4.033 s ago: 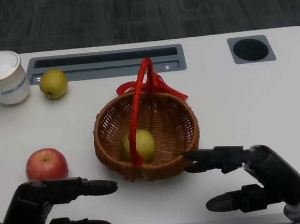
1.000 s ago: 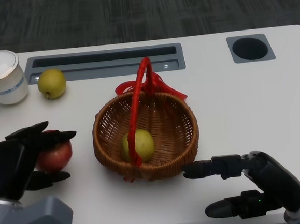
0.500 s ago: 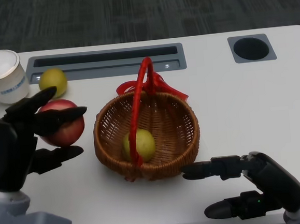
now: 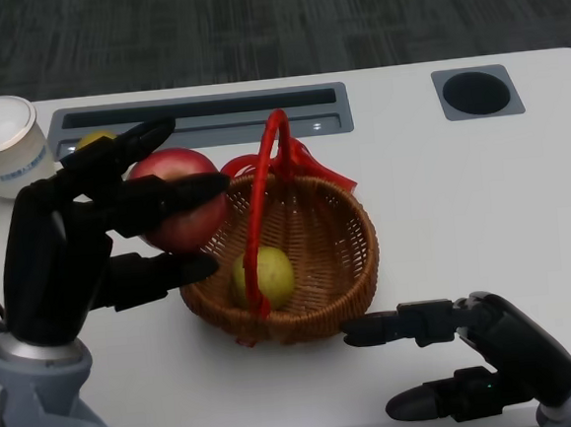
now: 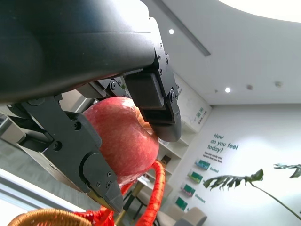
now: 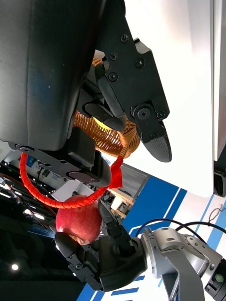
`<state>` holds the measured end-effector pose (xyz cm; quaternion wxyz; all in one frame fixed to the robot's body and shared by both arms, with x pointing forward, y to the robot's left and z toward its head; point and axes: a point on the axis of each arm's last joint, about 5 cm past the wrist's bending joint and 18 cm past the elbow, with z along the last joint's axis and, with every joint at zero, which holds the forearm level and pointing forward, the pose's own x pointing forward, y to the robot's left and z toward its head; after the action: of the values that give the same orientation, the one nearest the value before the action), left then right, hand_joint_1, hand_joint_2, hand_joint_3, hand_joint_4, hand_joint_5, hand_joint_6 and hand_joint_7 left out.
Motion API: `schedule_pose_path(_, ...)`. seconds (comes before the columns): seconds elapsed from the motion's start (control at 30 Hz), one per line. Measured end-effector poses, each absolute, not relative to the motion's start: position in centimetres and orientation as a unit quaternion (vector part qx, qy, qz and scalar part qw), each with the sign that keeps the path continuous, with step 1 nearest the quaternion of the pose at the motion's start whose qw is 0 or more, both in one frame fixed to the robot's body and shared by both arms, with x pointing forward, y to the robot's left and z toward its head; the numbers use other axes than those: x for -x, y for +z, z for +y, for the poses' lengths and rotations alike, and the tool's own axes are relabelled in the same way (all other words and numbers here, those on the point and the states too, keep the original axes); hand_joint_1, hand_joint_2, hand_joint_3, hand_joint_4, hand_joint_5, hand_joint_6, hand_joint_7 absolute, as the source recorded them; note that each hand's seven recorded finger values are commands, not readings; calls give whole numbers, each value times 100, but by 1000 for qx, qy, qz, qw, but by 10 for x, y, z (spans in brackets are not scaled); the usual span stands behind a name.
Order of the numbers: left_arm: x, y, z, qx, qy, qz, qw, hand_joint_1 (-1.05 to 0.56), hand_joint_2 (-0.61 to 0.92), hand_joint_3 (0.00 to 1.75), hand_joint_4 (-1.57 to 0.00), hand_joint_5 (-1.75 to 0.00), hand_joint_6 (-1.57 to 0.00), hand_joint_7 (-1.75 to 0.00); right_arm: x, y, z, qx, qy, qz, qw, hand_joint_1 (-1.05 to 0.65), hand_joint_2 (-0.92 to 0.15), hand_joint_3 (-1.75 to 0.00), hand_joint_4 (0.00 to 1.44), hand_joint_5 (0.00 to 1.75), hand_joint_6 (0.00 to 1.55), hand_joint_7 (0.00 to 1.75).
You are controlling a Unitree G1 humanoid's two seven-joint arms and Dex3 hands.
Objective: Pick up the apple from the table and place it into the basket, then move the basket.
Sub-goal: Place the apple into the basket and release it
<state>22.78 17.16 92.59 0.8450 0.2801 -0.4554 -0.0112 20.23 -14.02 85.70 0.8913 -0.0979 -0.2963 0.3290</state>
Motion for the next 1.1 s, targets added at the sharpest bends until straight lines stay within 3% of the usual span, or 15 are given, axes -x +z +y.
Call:
schedule_pose_path(0.4, -235, 919, 155, -250, -51, -409, 876, -12, 67, 1, -131, 0, -123, 0, -200, 857, -140, 96, 327, -297, 892, -43, -85, 0, 86, 0, 75, 0)
schedule_pose_path(0.5, -237, 914, 154, -237, -63, -396, 885, -14, 68, 1, -127, 0, -116, 0, -200, 857, -140, 96, 326, -297, 892, -43, -86, 0, 86, 0, 74, 0)
schedule_pose_path(0.63, -240, 912, 154, -228, -84, -387, 889, -41, 66, 0, -97, 0, -80, 0, -199, 857, -140, 96, 324, -297, 893, -44, -86, 0, 86, 0, 75, 0)
schedule_pose_path(0.77, -242, 911, 156, -245, -113, -373, 888, -64, 64, 0, -56, 0, -42, 0, -199, 857, -140, 95, 320, -298, 894, -44, -86, 0, 86, 0, 75, 0)
schedule_pose_path(0.87, -244, 913, 160, -264, -136, -364, 883, -76, 66, 1, -30, 0, -22, 0, -200, 858, -141, 96, 319, -300, 894, -44, -86, 0, 85, 0, 75, 0)
schedule_pose_path(0.97, -245, 915, 164, -281, -160, -353, 878, -84, 69, 1, -18, 0, -13, 0, -200, 858, -141, 97, 319, -302, 893, -44, -86, 0, 86, 0, 75, 0)
schedule_pose_path(1.1, -245, 916, 167, -285, -180, -347, 875, -83, 70, 1, -20, -2, -14, -1, -200, 859, -142, 98, 318, -304, 893, -45, -87, 0, 85, 0, 75, 0)
